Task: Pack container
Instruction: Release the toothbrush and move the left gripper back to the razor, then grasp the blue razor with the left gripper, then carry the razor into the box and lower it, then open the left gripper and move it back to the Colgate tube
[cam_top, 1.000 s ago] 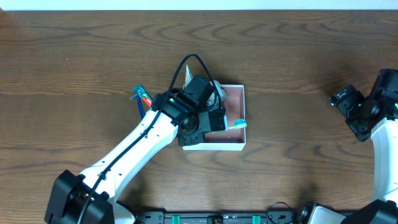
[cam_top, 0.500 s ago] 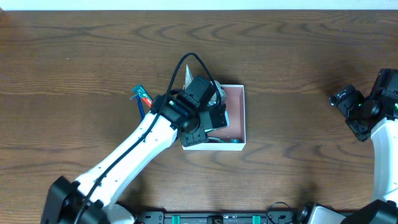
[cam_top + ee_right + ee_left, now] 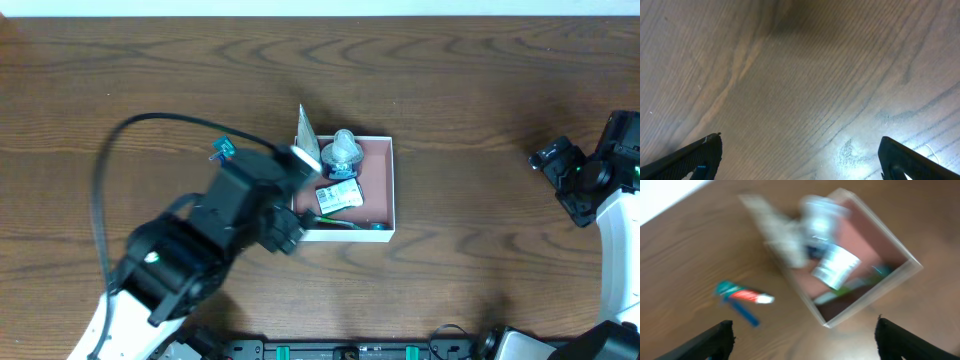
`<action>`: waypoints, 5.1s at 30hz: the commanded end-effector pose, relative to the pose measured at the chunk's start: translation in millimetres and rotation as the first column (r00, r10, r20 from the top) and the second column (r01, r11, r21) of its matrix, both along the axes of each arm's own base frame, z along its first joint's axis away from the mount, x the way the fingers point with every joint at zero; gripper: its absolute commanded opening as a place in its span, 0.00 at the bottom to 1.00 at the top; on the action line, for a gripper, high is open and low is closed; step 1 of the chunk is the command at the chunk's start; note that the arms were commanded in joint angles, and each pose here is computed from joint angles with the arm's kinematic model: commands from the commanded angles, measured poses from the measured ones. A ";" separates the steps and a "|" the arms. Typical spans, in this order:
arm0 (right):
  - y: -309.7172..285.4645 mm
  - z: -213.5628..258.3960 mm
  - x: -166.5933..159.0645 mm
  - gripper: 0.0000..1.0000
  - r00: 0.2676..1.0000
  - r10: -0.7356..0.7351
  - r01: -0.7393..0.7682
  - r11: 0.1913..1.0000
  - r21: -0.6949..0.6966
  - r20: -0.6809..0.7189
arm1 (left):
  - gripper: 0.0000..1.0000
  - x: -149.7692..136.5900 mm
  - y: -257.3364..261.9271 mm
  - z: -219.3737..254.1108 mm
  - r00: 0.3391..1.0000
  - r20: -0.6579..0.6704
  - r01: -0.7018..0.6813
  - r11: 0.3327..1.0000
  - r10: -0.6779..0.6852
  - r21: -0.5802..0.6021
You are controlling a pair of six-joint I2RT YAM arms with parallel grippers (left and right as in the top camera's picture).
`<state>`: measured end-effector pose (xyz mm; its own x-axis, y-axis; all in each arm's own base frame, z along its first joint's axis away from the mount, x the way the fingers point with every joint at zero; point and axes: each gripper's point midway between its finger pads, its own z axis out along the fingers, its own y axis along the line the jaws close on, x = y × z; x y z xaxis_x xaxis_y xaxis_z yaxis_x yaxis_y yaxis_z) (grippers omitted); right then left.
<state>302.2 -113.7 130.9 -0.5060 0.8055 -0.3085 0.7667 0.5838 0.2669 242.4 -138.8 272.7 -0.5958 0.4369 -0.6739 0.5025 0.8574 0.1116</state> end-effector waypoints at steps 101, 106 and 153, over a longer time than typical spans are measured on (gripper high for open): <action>-1.8 -0.2 -1.1 0.99 1.000 0.007 -0.007 1.000 -0.003 -0.002 | 0.06 65.7 47.8 21.1 0.984 -0.020 -0.171 0.925 0.175 -0.339; -1.8 -0.2 -1.1 0.99 1.000 0.007 -0.007 1.000 -0.003 -0.002 | 0.06 25.4 -2.3 41.8 0.976 0.152 0.183 0.961 -0.153 -0.206; -1.8 -0.2 -1.1 0.99 1.000 0.007 -0.007 1.000 -0.003 -0.002 | 0.77 5.0 -27.3 53.3 0.950 0.251 0.226 0.963 -0.185 -0.148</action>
<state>302.1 -113.6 130.8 -0.5064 0.8053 -0.3083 0.7666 0.5841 0.2666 216.3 -210.0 314.7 -0.1303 0.5259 -0.8405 0.8604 0.4812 0.1678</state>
